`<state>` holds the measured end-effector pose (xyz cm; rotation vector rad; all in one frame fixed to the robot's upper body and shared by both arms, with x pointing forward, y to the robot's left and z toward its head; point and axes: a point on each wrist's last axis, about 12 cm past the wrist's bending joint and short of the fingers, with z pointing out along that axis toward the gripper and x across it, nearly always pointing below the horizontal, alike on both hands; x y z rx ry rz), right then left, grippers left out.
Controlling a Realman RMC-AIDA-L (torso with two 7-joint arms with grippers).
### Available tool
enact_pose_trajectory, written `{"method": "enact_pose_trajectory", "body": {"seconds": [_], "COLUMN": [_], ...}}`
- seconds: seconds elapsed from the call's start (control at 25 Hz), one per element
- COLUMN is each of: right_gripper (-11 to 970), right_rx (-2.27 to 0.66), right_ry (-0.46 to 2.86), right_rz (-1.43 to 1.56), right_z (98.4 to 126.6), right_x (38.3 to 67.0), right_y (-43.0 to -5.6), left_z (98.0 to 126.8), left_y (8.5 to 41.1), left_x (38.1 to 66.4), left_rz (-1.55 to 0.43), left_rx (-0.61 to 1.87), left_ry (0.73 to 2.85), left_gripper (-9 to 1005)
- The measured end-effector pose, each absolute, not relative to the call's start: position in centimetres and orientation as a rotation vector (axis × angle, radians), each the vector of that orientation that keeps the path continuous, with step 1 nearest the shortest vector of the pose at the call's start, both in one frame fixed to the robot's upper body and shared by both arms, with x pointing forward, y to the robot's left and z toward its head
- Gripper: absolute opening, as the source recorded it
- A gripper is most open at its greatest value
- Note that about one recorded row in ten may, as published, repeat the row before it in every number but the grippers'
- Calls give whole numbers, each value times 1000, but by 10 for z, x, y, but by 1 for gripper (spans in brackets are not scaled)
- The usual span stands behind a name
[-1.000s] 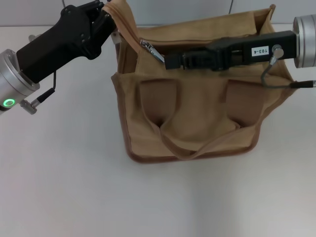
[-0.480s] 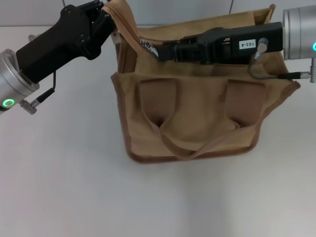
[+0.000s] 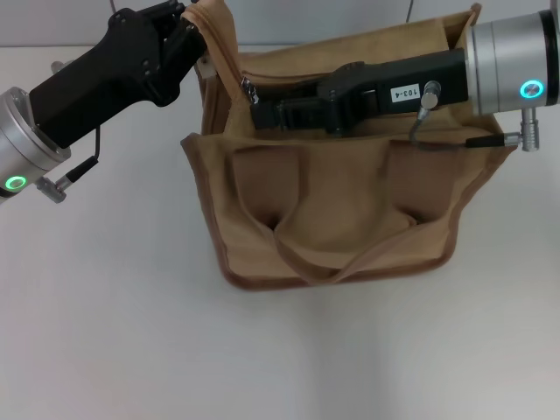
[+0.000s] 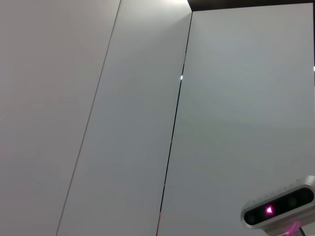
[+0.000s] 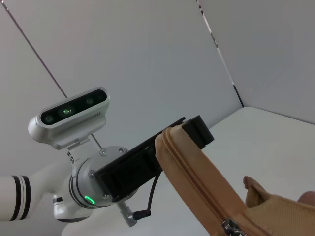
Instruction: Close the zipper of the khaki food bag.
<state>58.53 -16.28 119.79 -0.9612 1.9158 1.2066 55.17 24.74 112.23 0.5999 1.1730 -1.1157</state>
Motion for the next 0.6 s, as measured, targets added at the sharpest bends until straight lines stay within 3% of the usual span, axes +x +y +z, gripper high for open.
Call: {"method": "enact_pose_trajectory", "body": {"seconds": [0.36,0.6], "right_gripper": [266,125], "right_rx": [-963,-976], "right_ry": [1962,2004], "right_rz": [1205,1194], "right_z": [1201,1200], "right_x": [588,588], "right_y": [-155,-152], "left_z": [1123,1123], "left_y": [247,247], "left_x": [551,551], "left_rz": [-1119,-1120], "left_rx": [602,603], "left_ry": [1169,1169], "left_gripper": [28,28]}}
